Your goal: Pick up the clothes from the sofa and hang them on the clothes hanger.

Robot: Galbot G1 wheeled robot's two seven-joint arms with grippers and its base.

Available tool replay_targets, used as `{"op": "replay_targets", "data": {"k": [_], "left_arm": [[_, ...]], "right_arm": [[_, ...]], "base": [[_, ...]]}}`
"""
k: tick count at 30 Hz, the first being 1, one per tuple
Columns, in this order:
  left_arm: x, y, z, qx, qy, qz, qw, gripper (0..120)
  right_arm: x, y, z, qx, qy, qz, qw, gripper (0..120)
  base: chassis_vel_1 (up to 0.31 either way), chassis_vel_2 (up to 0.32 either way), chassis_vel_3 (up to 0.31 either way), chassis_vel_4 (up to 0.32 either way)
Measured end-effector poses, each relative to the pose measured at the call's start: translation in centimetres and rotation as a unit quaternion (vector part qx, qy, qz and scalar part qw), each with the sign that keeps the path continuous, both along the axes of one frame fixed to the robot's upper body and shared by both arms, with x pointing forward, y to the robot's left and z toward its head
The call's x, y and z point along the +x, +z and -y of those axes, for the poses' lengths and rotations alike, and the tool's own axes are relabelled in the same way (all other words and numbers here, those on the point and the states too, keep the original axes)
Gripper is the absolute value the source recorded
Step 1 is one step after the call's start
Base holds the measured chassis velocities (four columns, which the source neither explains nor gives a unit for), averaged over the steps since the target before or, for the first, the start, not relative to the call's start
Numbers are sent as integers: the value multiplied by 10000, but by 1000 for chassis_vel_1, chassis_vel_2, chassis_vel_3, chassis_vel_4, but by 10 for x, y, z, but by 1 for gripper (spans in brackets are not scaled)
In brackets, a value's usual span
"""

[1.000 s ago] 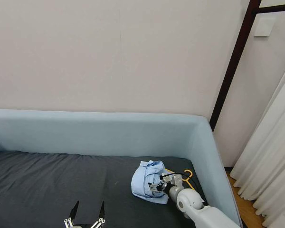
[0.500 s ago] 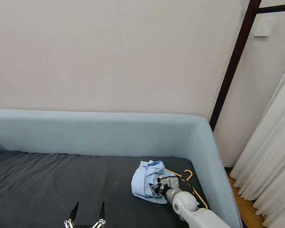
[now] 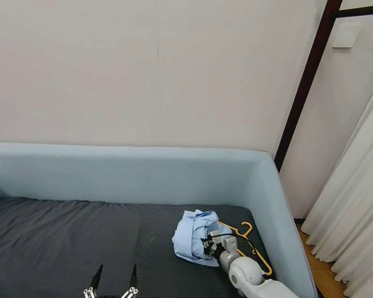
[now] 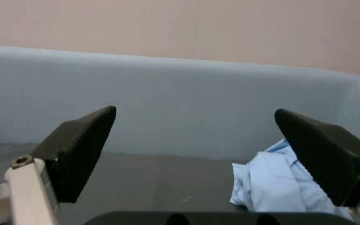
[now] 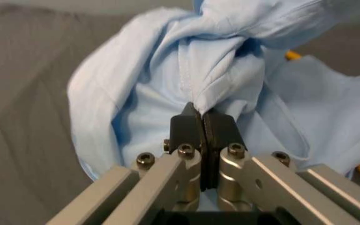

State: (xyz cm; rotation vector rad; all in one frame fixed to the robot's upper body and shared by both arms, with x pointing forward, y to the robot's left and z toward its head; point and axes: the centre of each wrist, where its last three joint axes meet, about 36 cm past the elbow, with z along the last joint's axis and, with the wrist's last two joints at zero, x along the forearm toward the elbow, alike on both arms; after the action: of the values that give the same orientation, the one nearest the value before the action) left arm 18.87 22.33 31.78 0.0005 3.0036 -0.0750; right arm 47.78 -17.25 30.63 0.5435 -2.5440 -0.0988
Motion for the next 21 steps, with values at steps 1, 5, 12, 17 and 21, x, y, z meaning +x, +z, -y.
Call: {"op": "replay_targets", "data": {"k": [1,5,12,17,21], "left_arm": [[0,0,0,0,0,0,10000,100],[2,-1,0,11,-8,22,10000,100],[9,-3,2,-9,-57,74,10000,100],[12,-1,1,4,-91,125,9999,100],[14,2,-2,41,-110,172,9998,100]], "right_arm": [[0,0,0,0,0,0,10000,0],[-10,33,11,284,-161,361,9988,0],[-21,152,35,844,-383,1500,9843,0],[-30,217,52,843,-297,2096,9737,0],[-39,252,62,719,-319,2324,9694,0]], "base": [[0,0,0,0],[0,0,0,0],[0,0,0,0],[0,0,0,0],[0,0,0,0]]}}
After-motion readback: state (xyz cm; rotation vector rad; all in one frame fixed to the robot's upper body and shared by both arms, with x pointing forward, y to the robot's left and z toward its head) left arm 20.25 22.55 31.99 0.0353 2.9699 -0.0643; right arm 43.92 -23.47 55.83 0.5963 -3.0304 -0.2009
